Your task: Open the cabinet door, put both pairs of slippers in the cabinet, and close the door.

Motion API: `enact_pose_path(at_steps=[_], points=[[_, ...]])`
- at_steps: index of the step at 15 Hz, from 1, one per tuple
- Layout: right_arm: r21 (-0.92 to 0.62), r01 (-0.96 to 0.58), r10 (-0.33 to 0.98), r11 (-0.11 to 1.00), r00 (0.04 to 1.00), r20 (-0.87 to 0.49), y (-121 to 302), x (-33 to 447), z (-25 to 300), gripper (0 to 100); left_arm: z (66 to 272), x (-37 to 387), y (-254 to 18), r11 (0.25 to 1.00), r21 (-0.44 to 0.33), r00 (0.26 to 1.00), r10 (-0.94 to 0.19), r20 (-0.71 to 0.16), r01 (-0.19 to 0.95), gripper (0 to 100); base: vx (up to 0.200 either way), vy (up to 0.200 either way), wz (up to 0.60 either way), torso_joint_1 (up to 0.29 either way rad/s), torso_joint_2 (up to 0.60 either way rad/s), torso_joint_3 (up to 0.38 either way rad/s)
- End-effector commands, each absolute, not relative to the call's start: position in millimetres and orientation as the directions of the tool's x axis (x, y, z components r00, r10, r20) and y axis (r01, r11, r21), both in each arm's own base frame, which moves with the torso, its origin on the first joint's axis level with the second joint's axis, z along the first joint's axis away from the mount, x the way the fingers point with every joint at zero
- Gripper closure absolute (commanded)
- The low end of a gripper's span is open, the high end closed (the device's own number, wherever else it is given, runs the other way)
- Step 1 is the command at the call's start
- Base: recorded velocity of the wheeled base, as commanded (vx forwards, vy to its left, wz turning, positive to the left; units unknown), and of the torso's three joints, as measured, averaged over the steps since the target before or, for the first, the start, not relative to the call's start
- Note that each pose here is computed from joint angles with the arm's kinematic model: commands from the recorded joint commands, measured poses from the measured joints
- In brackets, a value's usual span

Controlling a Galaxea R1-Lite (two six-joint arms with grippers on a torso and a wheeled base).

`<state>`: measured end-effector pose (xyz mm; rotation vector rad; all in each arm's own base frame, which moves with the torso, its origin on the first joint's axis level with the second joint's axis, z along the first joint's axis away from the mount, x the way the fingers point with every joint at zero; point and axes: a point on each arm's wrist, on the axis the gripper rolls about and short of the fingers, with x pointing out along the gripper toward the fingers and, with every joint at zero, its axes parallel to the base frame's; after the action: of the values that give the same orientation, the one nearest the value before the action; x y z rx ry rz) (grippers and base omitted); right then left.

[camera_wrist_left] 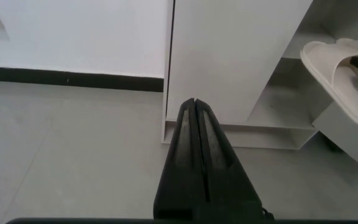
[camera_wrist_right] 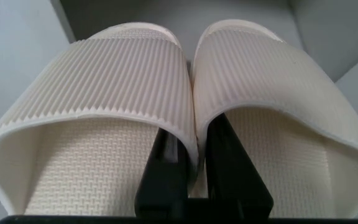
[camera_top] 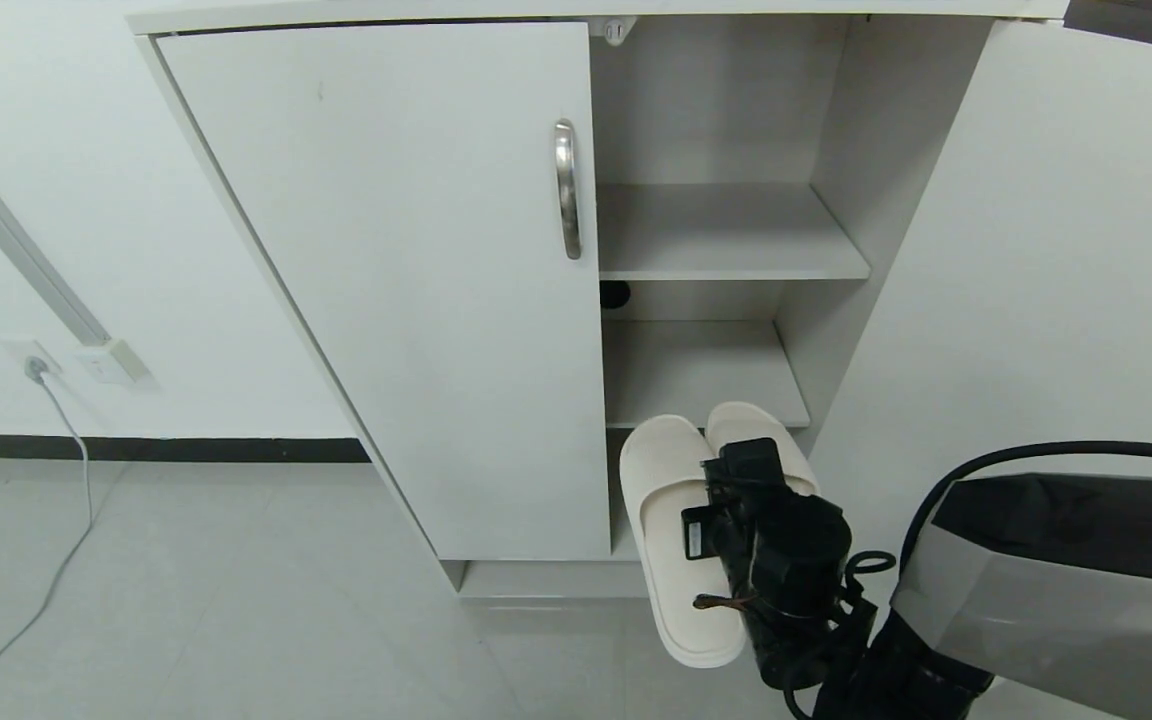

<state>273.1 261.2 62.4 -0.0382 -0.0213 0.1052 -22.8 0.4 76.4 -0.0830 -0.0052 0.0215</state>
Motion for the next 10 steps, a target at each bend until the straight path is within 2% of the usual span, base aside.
enact_pose_path(at_steps=[1,8,10], points=[[-0.057,-0.094,0.095,0.994,0.995,0.009,257.7,275.6,57.0,100,76.4,-22.7,0.4,0.996,-0.084,1.000,0.023,0.003,-0.023,100,0.000,0.000,0.00,0.000,0.00,0.000],[-0.057,-0.065,0.064,0.996,0.998,-0.008,250.6,285.8,47.2,100,76.4,-22.7,0.3,0.996,-0.084,1.000,0.021,0.003,-0.021,100,0.000,0.000,0.00,0.000,0.00,0.000],[-0.060,-0.065,0.064,0.996,0.998,-0.012,250.8,286.0,45.5,100,76.4,-22.7,0.3,0.996,-0.084,1.000,0.021,0.003,-0.021,100,0.200,0.000,0.00,0.000,0.00,0.005]])
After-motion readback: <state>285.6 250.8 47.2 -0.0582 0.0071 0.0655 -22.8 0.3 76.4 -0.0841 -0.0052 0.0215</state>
